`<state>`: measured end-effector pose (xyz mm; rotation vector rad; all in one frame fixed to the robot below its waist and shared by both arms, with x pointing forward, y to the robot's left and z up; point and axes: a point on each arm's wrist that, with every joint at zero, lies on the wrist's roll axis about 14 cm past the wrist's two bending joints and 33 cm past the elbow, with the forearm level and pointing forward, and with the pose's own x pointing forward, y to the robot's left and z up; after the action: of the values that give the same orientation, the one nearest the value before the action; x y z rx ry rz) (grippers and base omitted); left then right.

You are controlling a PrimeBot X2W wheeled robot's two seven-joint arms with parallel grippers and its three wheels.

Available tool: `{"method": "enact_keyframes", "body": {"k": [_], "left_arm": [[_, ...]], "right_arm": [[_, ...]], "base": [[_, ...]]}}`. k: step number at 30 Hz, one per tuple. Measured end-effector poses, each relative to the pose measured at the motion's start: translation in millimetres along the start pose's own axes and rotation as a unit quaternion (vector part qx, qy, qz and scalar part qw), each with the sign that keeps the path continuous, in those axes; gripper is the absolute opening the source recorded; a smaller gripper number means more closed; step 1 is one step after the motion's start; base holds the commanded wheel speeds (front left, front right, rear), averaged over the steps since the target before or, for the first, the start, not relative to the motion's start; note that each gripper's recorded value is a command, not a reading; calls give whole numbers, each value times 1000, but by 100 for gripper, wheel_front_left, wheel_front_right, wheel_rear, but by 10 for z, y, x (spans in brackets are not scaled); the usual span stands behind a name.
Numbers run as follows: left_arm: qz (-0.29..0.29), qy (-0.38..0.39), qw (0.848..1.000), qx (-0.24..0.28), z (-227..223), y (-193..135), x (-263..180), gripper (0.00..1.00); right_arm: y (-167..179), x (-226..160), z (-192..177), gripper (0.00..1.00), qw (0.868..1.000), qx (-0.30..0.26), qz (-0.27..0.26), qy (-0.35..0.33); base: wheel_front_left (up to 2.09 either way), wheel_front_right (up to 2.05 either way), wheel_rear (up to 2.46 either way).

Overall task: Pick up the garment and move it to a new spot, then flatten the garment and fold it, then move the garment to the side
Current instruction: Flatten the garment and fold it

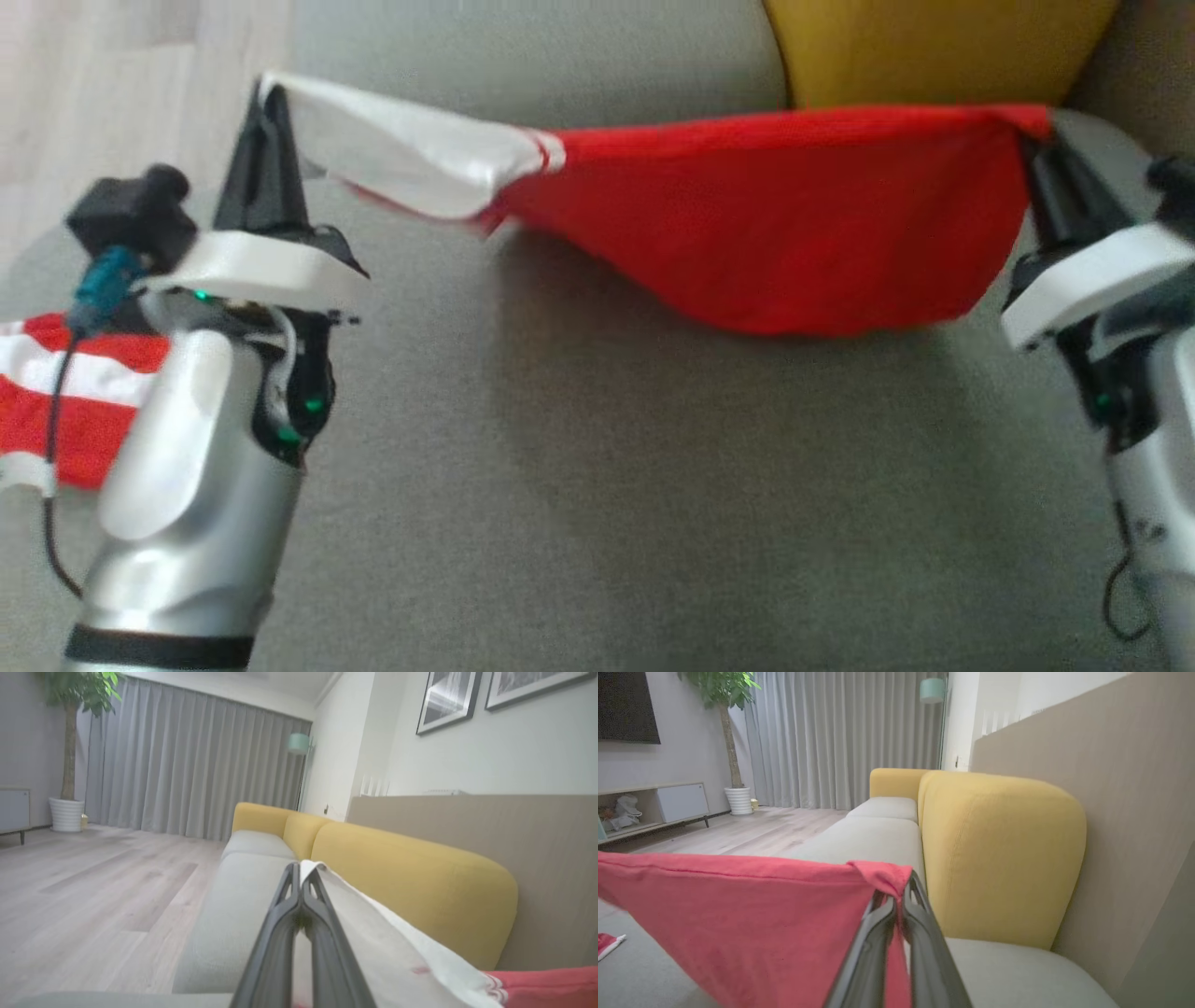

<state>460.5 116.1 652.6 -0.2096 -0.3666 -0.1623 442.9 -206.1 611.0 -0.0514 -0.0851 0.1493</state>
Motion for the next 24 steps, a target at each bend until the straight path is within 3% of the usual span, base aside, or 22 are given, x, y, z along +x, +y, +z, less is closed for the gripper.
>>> {"method": "enact_keyframes", "body": {"k": [6, 13, 19, 24], "left_arm": [[-3, -117, 993, 6, 910, -46, -132, 0], [-12, -171, 985, 10, 1523, -138, -435, 0], [-4, -191, 981, 25, 1828, -93, -578, 0], [-1, -114, 993, 20, 1470, -9, -383, 0]], "right_arm": [[-33, -49, 648, 0, 998, -7, 0, -64], [-51, -267, 1123, 0, 995, -12, -9, -97], [42, -432, 943, 0, 999, 27, -4, -41], [77, -354, 778, 0, 999, 48, 1, 3]], "base": [[0, 0, 0], [0, 0, 0], [0, 0, 0], [0, 0, 0]]}}
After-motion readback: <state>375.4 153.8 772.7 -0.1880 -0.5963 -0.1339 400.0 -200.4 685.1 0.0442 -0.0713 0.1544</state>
